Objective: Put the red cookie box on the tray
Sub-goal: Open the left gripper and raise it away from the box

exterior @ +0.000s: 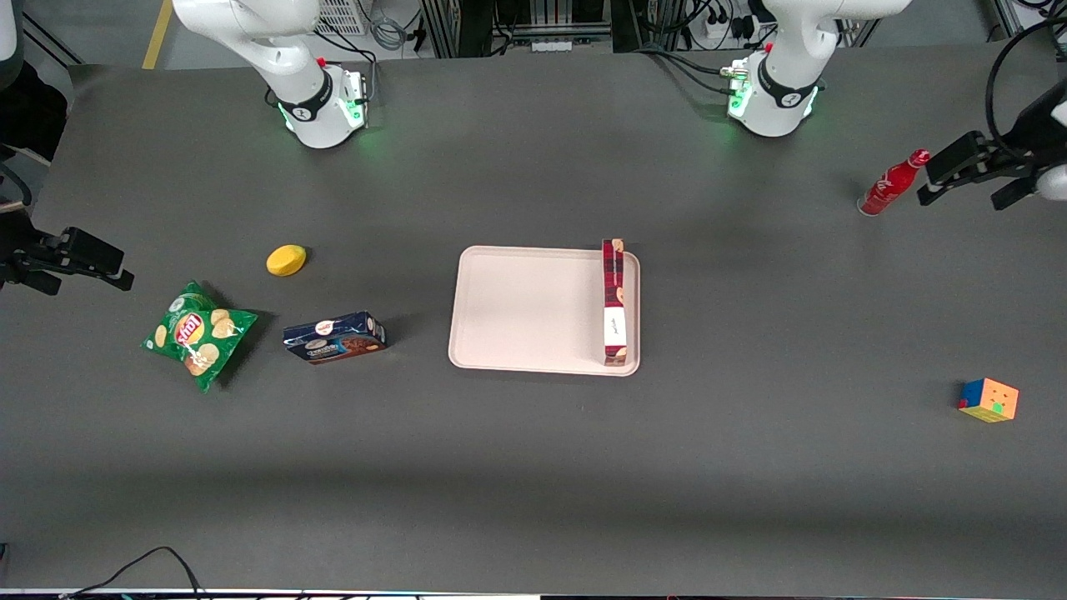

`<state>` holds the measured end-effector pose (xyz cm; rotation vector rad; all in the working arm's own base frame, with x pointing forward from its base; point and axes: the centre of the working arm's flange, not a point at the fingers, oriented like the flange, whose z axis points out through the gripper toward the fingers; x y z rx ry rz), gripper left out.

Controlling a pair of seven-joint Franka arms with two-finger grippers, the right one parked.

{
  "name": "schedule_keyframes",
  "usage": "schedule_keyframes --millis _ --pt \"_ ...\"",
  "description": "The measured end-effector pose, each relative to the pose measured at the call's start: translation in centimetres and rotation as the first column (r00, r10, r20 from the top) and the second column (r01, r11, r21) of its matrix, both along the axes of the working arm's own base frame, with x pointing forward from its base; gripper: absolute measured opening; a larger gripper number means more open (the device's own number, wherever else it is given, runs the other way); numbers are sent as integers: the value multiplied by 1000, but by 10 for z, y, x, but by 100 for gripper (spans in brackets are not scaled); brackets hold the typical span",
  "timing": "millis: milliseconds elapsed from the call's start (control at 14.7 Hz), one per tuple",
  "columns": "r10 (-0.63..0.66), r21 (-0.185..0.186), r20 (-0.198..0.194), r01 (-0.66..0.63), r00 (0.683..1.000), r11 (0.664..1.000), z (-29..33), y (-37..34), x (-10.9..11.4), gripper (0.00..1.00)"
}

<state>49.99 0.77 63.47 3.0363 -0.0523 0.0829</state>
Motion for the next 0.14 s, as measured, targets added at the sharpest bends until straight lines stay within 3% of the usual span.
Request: schedule_keyframes --millis 136 --pt "-19 35 -5 19 1000 999 -3 9 1 100"
